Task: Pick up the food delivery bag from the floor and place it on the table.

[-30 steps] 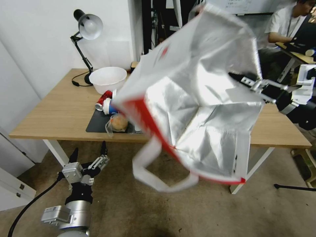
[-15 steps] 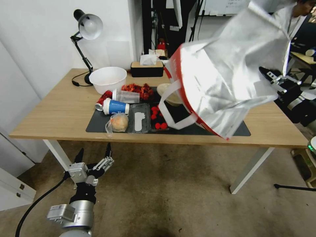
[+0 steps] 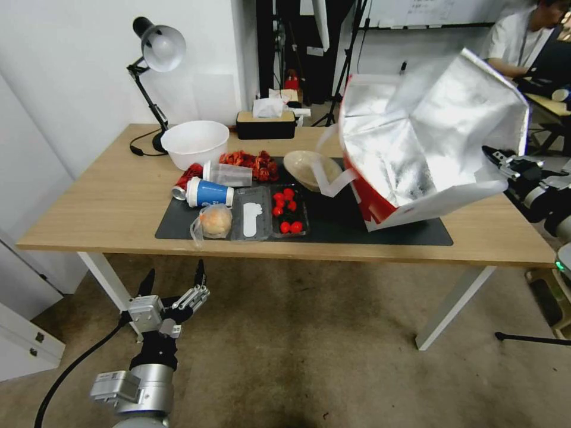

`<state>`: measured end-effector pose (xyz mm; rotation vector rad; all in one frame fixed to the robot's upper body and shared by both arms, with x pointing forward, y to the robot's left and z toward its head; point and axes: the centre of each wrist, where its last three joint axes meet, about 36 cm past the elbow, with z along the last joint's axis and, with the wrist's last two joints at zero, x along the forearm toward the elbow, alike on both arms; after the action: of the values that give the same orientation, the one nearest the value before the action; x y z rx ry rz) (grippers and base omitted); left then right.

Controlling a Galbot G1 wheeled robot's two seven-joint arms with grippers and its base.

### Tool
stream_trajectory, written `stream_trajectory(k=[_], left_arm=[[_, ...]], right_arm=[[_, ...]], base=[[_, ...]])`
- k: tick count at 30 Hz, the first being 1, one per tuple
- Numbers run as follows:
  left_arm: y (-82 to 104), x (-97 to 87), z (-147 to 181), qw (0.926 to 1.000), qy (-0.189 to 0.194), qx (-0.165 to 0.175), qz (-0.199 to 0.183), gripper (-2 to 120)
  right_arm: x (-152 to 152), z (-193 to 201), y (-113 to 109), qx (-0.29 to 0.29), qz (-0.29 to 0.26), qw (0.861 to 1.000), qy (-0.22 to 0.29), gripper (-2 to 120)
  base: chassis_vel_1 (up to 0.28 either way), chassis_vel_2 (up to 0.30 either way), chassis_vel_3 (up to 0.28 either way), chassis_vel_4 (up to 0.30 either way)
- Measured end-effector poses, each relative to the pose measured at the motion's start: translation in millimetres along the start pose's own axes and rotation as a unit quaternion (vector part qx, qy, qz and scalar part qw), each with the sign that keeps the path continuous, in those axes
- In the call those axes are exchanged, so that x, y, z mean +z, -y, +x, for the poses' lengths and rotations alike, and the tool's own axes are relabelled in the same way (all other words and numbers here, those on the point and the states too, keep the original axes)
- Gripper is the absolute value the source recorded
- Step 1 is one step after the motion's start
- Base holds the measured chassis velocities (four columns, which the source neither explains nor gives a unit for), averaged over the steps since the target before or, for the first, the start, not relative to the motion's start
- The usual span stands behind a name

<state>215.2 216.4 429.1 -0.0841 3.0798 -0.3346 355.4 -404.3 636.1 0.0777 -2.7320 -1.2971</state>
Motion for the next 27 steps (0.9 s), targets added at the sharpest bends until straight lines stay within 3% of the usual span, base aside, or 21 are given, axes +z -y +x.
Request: stream_trajectory(k=[15, 27], left_arm=[[1.5, 3.8, 2.8, 1.0, 0.0, 0.003, -0.008, 100], [2.7, 5.1, 4.8, 0.9999, 0.003, 0.004, -0.012, 100]], right_arm=[[-21.1, -4.8, -23.7, 0.065, 0.0, 0.998, -0.001, 0], [-22.1, -5.6, -24.6, 0.118, -0.003, 0.993, 0.015, 0]], base=[[0.0, 0.0, 0.0, 0.0], [0.0, 0.0, 0.0, 0.0]])
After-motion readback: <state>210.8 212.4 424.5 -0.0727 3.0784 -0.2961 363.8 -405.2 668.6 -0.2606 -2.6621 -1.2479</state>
